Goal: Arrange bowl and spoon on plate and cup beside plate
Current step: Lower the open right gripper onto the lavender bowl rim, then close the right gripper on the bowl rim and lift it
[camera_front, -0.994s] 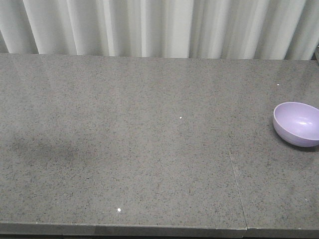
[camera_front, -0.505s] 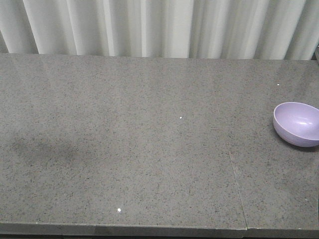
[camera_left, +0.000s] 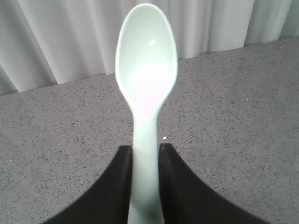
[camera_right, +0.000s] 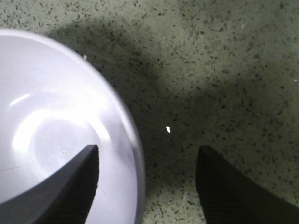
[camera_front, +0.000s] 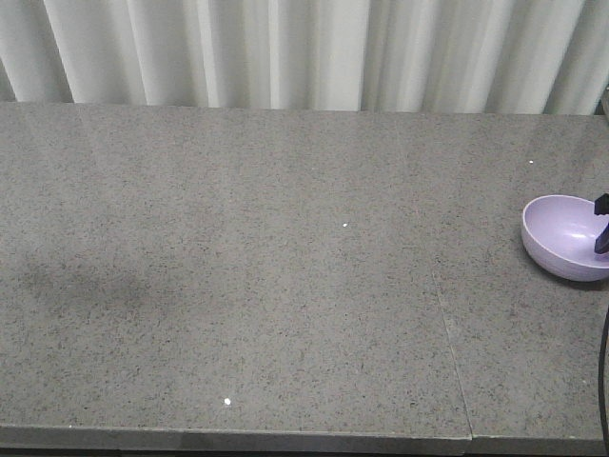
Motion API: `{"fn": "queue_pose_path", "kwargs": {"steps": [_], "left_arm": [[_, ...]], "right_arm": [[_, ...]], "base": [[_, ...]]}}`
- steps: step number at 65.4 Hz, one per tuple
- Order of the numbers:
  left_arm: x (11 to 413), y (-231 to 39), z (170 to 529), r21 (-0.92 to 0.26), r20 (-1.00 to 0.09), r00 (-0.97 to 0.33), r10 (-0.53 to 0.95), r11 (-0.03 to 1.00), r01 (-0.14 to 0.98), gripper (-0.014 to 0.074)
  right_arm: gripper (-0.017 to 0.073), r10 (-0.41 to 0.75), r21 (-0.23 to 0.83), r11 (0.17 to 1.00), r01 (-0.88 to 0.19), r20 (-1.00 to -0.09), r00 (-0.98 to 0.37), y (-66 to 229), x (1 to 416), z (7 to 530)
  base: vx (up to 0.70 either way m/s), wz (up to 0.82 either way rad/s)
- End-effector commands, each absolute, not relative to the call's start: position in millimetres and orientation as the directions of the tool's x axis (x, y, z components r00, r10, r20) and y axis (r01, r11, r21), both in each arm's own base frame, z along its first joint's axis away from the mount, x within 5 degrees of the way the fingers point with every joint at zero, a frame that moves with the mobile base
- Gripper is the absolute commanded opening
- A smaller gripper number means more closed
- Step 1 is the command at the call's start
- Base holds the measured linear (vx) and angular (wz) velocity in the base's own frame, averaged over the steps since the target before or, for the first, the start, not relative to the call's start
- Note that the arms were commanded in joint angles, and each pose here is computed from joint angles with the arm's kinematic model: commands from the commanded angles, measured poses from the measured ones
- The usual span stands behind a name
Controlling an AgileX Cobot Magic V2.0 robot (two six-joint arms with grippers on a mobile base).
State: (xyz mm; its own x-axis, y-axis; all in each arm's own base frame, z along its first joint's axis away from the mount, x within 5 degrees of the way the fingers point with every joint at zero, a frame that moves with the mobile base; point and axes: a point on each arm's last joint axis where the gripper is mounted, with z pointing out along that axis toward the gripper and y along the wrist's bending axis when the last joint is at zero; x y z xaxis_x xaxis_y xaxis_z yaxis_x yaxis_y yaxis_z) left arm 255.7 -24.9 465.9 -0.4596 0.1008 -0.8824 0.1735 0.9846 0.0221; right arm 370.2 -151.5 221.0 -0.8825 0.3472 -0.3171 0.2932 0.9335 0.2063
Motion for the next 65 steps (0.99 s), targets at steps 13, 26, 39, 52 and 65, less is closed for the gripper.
{"fn": "queue_pose_path", "kwargs": {"steps": [13,26,39,52,65], "left_arm": [[248,-26,486,0.011,-0.932,-0.354,0.072,0.985,0.17,-0.0008],[248,-26,486,0.012,-0.933,-0.353,0.072,0.985,0.17,-0.0008],[248,-26,486,0.012,-0.933,-0.353,0.072,0.985,0.17,-0.0008],[248,-26,486,0.012,-0.933,-0.353,0.072,0.985,0.17,-0.0008],[248,-26,485,0.012,-0.93,-0.36,0.074,0.985,0.17,-0.0008]], "right_arm": [[0.0139,0.351,0.218,0.934,0.283,-0.406,-0.844,-154,372,247],[-0.0011,0.361,0.256,0.927,0.274,-0.419,-0.833,-151,374,249],[-0.001,0.361,0.378,0.907,0.183,-0.48,-0.799,-138,377,265],[-0.0008,0.317,0.493,0.868,-0.052,-0.634,-0.705,-110,364,326],[-0.0006,0.277,0.495,0.822,-0.282,-0.78,-0.562,-76,321,403]], "base": [[0.0,0.0],[0.0,0.0],[0.0,0.0],[0.0,0.0],[0.0,0.0]]}}
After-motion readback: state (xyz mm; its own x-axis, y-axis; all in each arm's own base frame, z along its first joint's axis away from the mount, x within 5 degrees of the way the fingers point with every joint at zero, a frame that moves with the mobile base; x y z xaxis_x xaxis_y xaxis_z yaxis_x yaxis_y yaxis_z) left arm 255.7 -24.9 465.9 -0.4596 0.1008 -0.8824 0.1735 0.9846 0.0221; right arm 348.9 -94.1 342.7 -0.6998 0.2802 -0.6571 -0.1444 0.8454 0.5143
